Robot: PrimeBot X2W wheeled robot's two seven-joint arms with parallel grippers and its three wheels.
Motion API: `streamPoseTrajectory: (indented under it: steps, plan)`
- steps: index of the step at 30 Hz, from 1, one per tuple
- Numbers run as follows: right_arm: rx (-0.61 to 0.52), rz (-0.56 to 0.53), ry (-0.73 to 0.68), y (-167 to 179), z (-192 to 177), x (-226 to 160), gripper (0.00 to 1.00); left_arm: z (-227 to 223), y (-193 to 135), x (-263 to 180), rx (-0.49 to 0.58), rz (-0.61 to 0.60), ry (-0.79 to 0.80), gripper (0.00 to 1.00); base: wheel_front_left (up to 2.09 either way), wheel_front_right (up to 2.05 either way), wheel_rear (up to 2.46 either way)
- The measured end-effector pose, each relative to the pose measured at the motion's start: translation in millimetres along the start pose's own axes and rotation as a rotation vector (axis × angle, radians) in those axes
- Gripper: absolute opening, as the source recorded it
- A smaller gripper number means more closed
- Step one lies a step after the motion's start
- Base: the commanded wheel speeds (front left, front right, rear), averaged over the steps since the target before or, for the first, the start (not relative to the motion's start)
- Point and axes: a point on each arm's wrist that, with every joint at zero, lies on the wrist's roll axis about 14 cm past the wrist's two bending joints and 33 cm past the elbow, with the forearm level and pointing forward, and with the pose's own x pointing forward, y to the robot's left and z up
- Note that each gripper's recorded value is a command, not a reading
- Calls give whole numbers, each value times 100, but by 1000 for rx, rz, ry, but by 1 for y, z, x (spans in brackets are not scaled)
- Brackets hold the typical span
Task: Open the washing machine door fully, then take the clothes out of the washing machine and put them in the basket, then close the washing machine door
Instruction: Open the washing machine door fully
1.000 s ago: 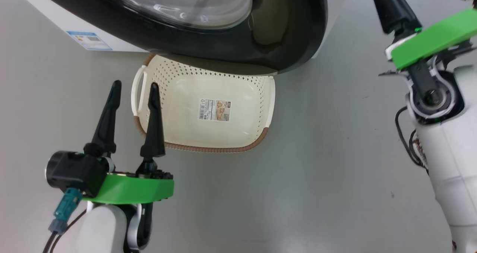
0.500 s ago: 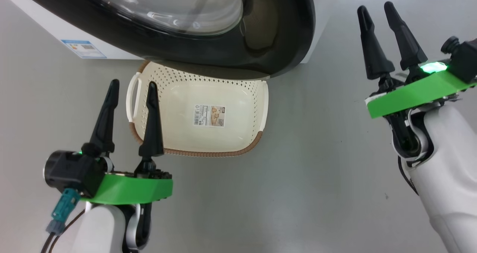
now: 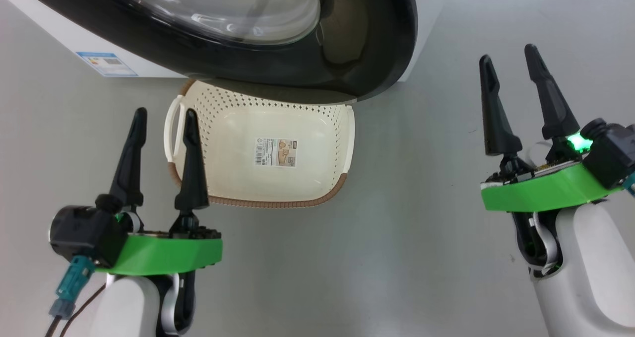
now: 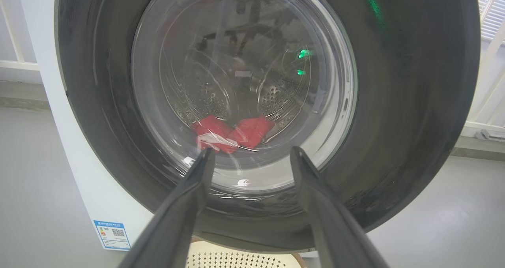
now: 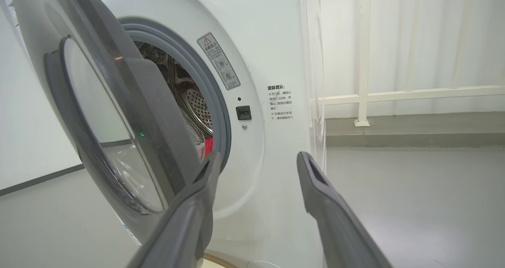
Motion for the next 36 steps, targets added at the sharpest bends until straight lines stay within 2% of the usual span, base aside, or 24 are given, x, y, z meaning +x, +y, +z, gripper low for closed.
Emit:
streamPoseTrajectory:
  steps: [6,34,36]
  plan:
    - [-55,2,-2,-1,1,-6,100,-1,0,3,5,-2,-5,100,0,0,0]
    - [-64,4,35,-1,-12,-15,100,-8,2,5,15,3,7,100,0,0,0]
    - [-63,6,38,0,-13,-15,40,-9,2,4,15,4,8,100,0,0,0]
